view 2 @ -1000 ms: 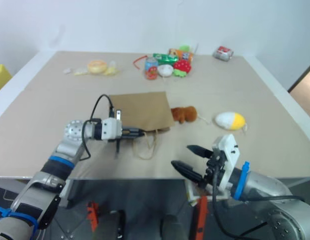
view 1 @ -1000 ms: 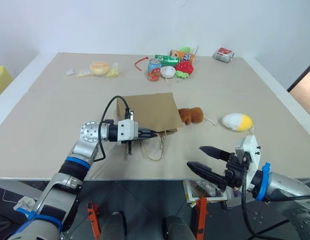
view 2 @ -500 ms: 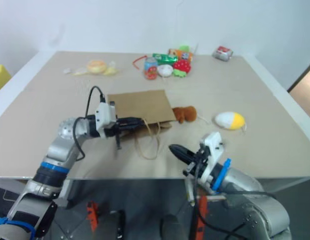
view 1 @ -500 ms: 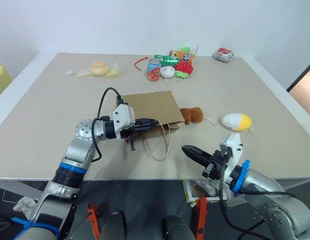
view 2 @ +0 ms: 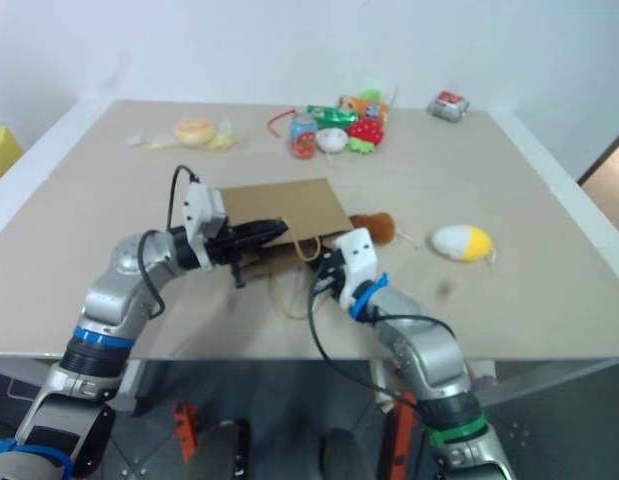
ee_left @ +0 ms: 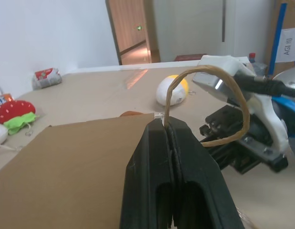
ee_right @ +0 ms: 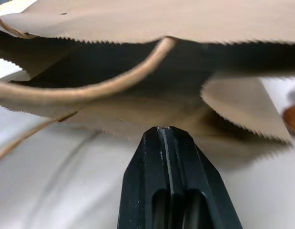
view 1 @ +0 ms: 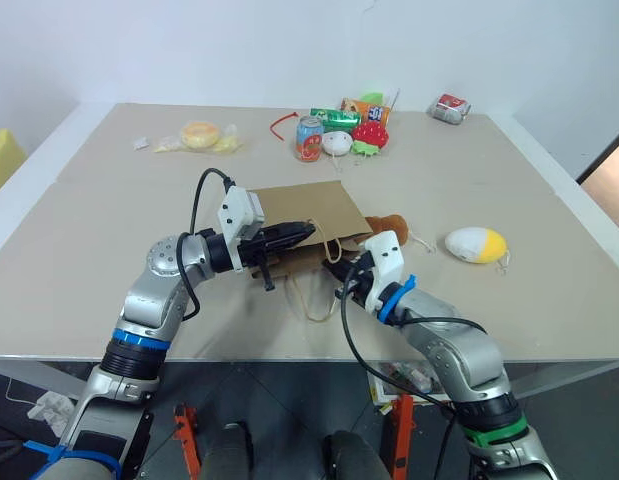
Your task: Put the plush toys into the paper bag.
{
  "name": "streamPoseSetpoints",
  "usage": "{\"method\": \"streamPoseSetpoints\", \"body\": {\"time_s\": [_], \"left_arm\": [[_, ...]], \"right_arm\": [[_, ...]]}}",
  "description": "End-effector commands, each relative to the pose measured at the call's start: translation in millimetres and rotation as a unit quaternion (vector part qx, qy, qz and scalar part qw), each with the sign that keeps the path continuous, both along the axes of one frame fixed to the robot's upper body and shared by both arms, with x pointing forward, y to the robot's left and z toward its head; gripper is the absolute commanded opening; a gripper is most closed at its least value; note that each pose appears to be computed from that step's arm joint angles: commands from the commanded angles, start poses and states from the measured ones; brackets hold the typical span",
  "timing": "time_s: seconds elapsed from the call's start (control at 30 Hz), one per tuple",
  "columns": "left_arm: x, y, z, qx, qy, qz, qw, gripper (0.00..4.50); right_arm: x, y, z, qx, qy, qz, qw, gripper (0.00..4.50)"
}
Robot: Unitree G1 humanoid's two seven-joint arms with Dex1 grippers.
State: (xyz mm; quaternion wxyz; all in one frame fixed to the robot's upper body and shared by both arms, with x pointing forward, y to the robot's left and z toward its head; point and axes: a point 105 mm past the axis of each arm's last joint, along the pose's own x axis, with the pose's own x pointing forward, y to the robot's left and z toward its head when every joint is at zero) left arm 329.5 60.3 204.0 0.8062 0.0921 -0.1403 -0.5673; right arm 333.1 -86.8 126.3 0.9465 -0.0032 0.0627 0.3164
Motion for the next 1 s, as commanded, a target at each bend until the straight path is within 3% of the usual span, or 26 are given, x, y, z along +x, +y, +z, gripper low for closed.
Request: {"method": "streamPoseSetpoints", "body": {"time_s": [0.03,0.3,0.5,0.7,0.83,1.0], "left_arm": [[-3.3,-1.6,19.9,-0.019,-0.013,-0.003,1.0,0.0],[1.3,-1.2,33.2,-0.045,-0.038,0.024,0.998,0.0],[31.9,10.4,52.1,-0.094,-0.048,0.138,0.985,0.0],[45.0,15.1,56.0,-0.12,-0.02,0.173,0.977,0.0],[32.6,5.8,63.6,-0.124,-0.055,0.142,0.981,0.0],[-1.2,-7.8,74.3,-0.13,-0.142,0.08,0.978,0.0]], "right_arm": [[20.9,29.8,17.3,-0.014,-0.046,0.006,0.999,0.03],[32.0,43.0,-4.4,-0.051,-0.009,-0.011,0.999,0.03],[33.7,37.4,-9.6,-0.054,-0.002,-0.025,0.998,0.03],[36.8,34.8,-4.4,-0.041,-0.007,-0.035,0.999,0.03],[35.9,33.5,-6.6,-0.043,-0.006,-0.038,0.998,0.03],[35.1,33.2,-7.8,-0.04,-0.003,-0.041,0.998,0.03]]}}
